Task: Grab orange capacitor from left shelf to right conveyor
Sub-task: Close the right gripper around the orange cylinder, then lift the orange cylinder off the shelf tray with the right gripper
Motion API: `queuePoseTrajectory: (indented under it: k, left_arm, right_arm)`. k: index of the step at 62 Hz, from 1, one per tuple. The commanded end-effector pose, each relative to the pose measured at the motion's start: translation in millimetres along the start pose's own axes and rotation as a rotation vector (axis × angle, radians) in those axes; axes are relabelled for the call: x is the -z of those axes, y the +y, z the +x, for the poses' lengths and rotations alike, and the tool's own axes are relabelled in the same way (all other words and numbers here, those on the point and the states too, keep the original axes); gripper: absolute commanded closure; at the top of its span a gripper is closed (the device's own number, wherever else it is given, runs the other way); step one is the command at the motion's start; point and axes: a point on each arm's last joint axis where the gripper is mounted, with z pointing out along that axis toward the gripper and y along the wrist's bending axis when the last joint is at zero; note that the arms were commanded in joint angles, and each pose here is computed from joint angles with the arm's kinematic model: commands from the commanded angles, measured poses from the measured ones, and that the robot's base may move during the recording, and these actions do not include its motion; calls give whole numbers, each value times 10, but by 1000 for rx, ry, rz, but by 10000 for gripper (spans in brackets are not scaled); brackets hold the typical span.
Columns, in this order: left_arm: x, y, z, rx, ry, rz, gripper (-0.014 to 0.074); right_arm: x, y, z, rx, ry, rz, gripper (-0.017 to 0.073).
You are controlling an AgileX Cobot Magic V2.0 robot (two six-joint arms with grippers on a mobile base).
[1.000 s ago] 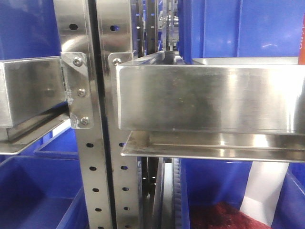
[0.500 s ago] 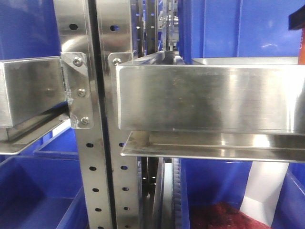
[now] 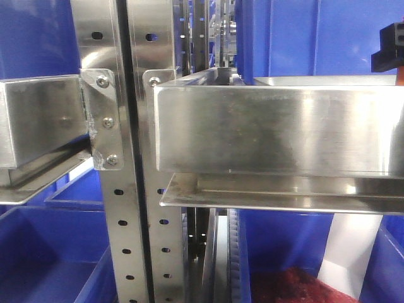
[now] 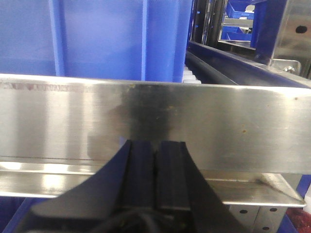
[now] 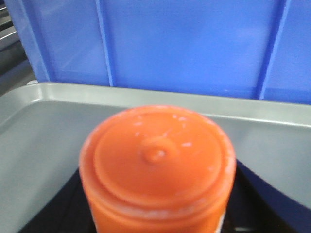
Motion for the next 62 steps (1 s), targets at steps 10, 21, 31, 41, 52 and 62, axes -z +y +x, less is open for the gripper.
queuePoseTrajectory:
  k: [10,21,31,41,52,62]
  left_arm:
    - [15,1,-97,5,-99,-2,720]
    - [15,1,-97,5,-99,-2,720]
    - [15,1,-97,5,-99,-2,720]
    - [15,1,-97,5,-99,-2,720]
    - [15,1,-97,5,-99,-2,720]
    - [15,1,-97,5,-99,-2,720]
  right_arm:
    - [302,36,-440,40,-259,-26,462]
    - [731,56,-609,62,-339,-35,462]
    - [1209,49,-613,71,-319,-27,462]
    - [1675,26,-483,70,-262,-15,462]
    - [2074,-2,-288,67,-223,-6,462]
    - [2366,-24,-122,64,-231,-3,462]
